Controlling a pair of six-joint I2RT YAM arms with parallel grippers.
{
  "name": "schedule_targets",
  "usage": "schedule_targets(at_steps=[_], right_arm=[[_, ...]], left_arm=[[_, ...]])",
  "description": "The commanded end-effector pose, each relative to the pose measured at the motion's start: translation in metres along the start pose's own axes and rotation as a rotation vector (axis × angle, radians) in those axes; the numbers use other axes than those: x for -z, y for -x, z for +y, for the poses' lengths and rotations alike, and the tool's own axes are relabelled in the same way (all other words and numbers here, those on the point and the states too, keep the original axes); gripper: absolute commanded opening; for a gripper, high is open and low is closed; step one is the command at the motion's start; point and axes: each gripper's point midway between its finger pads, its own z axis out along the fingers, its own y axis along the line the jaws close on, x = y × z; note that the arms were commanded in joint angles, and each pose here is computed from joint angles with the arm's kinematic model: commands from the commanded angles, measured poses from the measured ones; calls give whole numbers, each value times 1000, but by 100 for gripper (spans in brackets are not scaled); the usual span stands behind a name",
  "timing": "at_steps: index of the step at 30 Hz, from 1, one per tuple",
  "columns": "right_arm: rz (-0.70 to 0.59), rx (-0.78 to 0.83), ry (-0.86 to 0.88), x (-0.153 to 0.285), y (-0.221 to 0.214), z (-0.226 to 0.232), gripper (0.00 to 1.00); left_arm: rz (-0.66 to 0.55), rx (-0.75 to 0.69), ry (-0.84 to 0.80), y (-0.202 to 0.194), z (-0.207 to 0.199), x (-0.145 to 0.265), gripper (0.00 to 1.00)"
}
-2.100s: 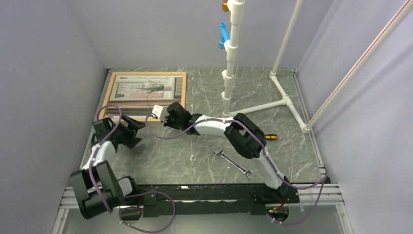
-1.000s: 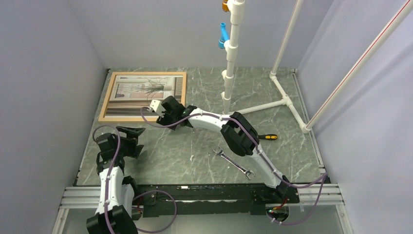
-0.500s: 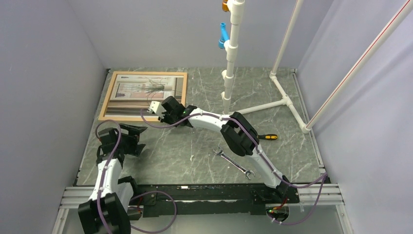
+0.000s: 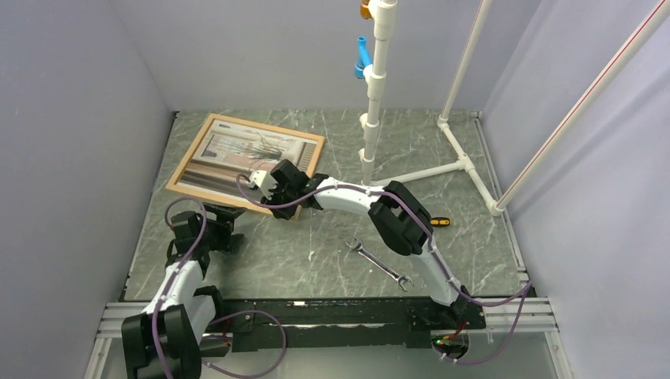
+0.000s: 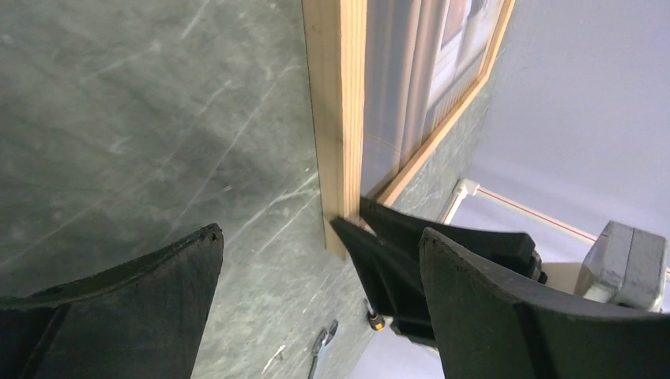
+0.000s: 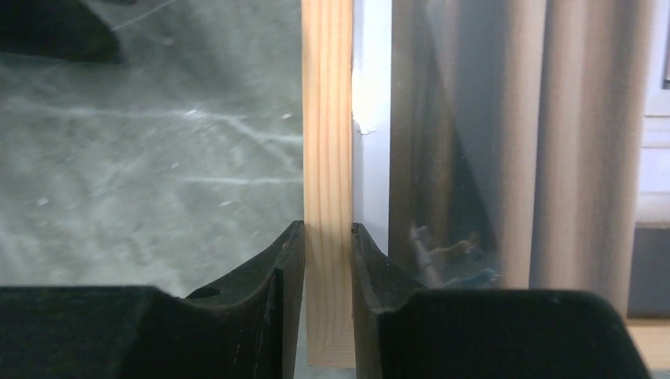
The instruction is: Take the photo out of the frame
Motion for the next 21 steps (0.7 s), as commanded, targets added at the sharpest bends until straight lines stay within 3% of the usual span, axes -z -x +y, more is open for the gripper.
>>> schedule_targets(at_steps=[1,11,21], right_arm=[[-18,-111,180,28,10,48,0],[-36,-109,93,32,18,58,0],[-149,-96,-25,59,43,51,0]], left_arm=[[-59,6,-66,5,-5,0,95],[-20,-62,-97,-5,-12,8,93],[38,-149,-79,-17,-15,24,94]])
